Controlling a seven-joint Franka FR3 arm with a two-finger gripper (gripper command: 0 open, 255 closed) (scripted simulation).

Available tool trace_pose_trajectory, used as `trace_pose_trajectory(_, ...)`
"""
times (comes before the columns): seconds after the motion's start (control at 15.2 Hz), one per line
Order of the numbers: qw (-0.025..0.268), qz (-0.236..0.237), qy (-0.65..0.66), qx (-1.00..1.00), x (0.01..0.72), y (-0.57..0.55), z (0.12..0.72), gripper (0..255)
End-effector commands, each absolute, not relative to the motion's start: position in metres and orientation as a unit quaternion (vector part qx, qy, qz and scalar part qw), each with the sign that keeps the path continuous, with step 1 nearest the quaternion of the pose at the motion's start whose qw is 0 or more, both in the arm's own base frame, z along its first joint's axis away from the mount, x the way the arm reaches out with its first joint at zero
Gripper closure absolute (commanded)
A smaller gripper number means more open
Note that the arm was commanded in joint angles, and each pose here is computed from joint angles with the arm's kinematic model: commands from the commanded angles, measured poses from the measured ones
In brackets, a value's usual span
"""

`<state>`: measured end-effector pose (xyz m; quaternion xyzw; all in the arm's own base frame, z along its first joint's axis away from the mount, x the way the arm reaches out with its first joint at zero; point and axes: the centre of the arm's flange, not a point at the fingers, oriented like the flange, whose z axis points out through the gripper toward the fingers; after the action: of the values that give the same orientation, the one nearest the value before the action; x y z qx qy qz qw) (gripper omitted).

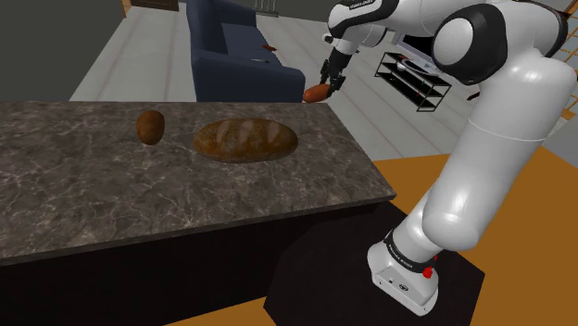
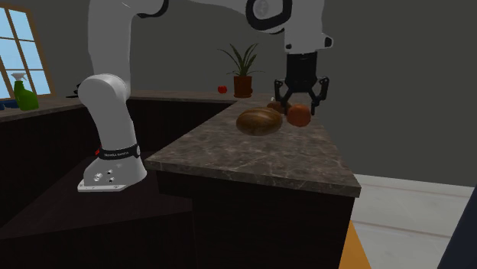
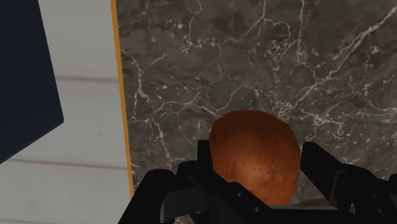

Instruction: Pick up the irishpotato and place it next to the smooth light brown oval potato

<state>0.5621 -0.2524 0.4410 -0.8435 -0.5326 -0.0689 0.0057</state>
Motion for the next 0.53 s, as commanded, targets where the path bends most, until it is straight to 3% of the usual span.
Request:
trace_pose_trajectory(0.0,0.006,-0.069,-0.533,-0.844,0.561,-0.253,0.452,255)
trace_pose_trajectory(0.46,0.006,-0.069,-0.533,-0.844,0.561,-0.253,0.486,255)
